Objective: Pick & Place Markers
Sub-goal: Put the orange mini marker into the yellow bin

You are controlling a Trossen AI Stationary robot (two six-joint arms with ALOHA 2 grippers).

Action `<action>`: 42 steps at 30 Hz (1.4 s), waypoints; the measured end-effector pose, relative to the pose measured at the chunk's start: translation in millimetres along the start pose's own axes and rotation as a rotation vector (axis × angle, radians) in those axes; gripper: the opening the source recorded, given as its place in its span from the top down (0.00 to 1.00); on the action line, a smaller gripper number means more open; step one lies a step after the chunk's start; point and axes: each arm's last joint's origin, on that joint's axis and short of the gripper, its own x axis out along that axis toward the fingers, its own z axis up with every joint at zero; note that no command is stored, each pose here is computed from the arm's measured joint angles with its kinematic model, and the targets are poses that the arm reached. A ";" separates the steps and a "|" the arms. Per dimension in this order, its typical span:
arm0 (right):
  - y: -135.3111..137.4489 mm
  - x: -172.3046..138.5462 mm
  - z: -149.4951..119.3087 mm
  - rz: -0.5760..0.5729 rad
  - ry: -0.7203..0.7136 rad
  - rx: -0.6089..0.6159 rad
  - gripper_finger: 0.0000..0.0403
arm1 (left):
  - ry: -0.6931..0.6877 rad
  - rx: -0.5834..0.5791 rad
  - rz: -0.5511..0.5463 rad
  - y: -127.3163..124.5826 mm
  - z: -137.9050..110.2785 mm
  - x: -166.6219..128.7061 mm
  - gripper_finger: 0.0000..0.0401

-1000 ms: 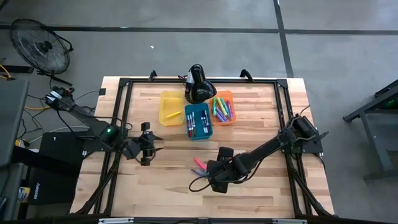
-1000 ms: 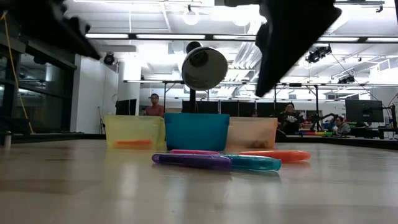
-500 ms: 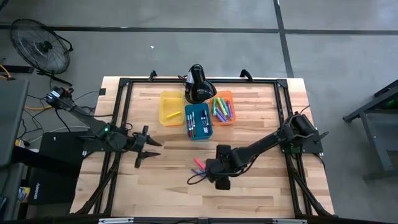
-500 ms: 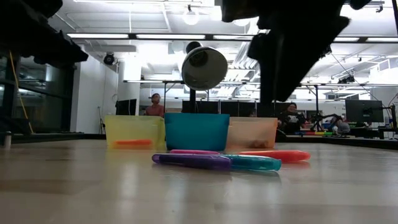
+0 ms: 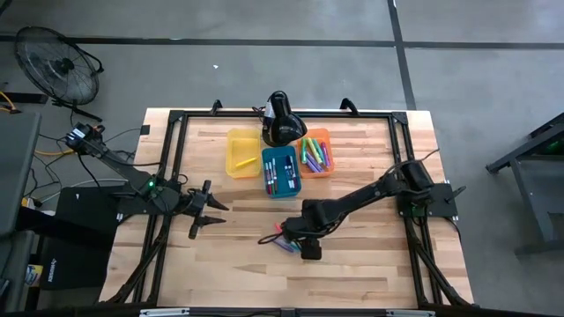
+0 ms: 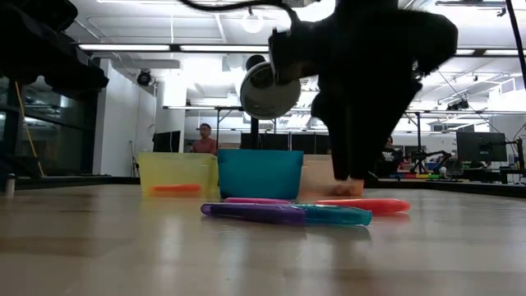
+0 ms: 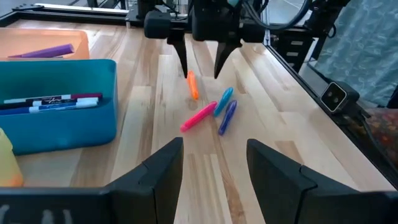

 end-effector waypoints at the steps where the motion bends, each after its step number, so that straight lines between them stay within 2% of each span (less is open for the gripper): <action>1: -0.9 2.6 0.2 -0.001 0.009 0.001 0.38 | 0.000 0.000 0.000 0.0 0.0 0.0 0.57; 9: -7.9 5.3 1.0 -0.026 0.027 -0.005 0.38 | 0.001 0.000 0.000 0.0 -0.1 0.0 0.57; 15: -13.4 21.2 -0.1 -0.024 0.095 -0.001 0.38 | 0.005 0.000 0.000 0.1 -0.5 0.0 0.57; 23: -12.2 38.5 1.9 -0.024 0.111 -0.014 0.40 | 0.018 -0.006 -0.012 -0.1 -1.5 0.1 0.57; 34: -4.8 51.0 -0.9 -0.036 0.125 -0.037 0.56 | 0.031 -0.015 -0.008 0.3 -2.9 0.0 0.57; 42: -1.5 51.2 -1.1 -0.047 0.109 -0.017 0.73 | 0.031 -0.018 -0.007 0.3 -2.9 0.0 0.57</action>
